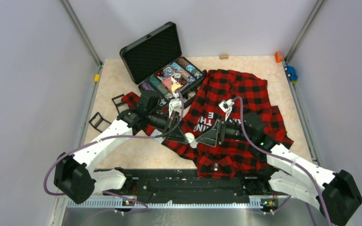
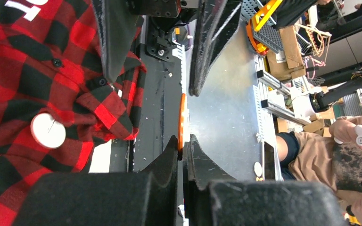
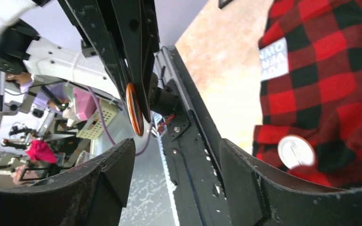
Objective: Pin the brooch onto the clothing
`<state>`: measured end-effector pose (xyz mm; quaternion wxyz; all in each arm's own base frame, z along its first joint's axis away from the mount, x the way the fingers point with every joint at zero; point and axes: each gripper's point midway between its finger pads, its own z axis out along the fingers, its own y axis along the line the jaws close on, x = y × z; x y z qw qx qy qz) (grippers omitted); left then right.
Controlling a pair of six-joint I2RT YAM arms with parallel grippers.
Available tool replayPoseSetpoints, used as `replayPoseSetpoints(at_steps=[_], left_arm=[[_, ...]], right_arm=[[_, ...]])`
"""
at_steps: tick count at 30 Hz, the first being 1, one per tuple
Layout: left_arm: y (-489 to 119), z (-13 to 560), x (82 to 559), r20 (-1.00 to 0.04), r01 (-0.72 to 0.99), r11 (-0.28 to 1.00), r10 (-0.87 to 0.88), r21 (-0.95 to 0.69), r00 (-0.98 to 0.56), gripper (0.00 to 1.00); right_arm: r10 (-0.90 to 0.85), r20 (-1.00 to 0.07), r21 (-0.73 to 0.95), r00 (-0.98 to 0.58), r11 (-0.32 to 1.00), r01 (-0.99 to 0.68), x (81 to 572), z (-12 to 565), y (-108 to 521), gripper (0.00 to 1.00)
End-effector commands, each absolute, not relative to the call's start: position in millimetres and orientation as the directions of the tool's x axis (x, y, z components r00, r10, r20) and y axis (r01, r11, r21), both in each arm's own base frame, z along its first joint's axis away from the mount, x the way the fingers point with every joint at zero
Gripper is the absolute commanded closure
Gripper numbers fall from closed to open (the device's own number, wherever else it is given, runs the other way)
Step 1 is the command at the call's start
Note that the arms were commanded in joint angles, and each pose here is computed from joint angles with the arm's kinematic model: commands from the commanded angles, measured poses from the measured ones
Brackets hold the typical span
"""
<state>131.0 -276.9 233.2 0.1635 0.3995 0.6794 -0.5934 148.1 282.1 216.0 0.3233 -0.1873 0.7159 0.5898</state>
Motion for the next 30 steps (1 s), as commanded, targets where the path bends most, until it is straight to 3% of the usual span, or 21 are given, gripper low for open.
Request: replayPoseSetpoints(at_steps=[1,16,30], left_arm=[[-278.2,251.3,115.3,-0.774,0.787,-0.124,0.324,-0.604,-0.543,1.0],[-281.5,246.4,117.6,-0.766,0.787,-0.102,0.335,-0.609,-0.549,1.0],[-282.7,241.6,121.7,-0.759,0.788,-0.076,0.338,-0.611,-0.556,1.0]], right_arm=[[0.178,-0.727,0.685,-0.663,0.119,-0.719,148.8,266.7,298.7,0.35],[0.165,-0.741,0.667,-0.651,0.074,-0.741,141.9,277.0,309.0,0.41],[0.136,-0.737,0.673,-0.662,0.057,-0.737,139.6,270.3,317.0,0.53]])
